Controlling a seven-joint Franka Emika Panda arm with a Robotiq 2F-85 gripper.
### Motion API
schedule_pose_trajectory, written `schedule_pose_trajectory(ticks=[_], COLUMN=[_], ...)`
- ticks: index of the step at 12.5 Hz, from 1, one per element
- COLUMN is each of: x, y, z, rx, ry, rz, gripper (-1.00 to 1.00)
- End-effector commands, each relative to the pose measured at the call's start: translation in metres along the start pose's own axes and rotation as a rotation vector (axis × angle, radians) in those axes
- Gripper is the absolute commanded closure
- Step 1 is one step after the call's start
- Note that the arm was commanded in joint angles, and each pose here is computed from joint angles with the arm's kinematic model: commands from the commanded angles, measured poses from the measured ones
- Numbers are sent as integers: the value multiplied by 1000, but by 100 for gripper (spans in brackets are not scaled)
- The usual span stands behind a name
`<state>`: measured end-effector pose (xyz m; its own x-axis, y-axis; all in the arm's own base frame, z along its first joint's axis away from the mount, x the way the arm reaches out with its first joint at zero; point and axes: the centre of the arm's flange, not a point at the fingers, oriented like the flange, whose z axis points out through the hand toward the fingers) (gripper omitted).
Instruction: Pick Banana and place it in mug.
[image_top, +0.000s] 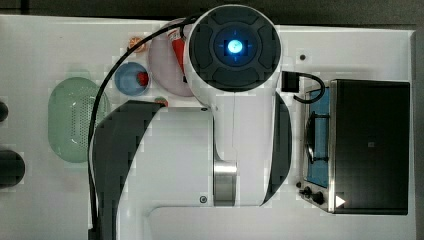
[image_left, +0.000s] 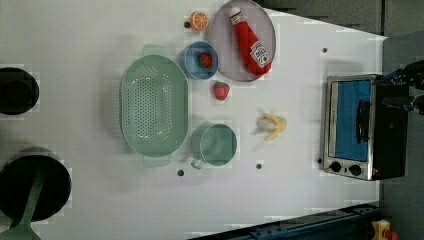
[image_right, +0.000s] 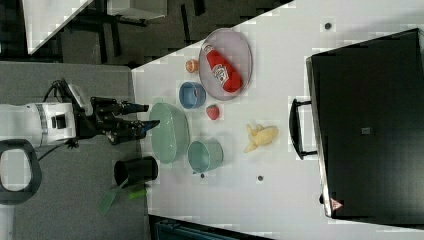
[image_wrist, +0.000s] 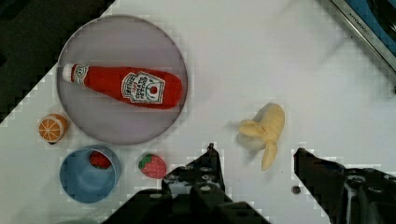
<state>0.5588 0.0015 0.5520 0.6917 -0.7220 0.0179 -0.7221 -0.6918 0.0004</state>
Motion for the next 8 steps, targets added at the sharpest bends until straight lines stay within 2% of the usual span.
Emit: schedule_pose_trajectory(ticks=[1, 2, 3, 6, 8], x=[-36, -35, -35, -33, -30], y=[108, 107, 106, 96, 85], z=[-69, -65, -55, -4, 39], rx=[-4, -11, -24, -80, -90], ry=[-30, -37, -50, -105, -110], rz=[36, 36, 34, 19, 5], gripper=[-54, -83, -100, -100, -100])
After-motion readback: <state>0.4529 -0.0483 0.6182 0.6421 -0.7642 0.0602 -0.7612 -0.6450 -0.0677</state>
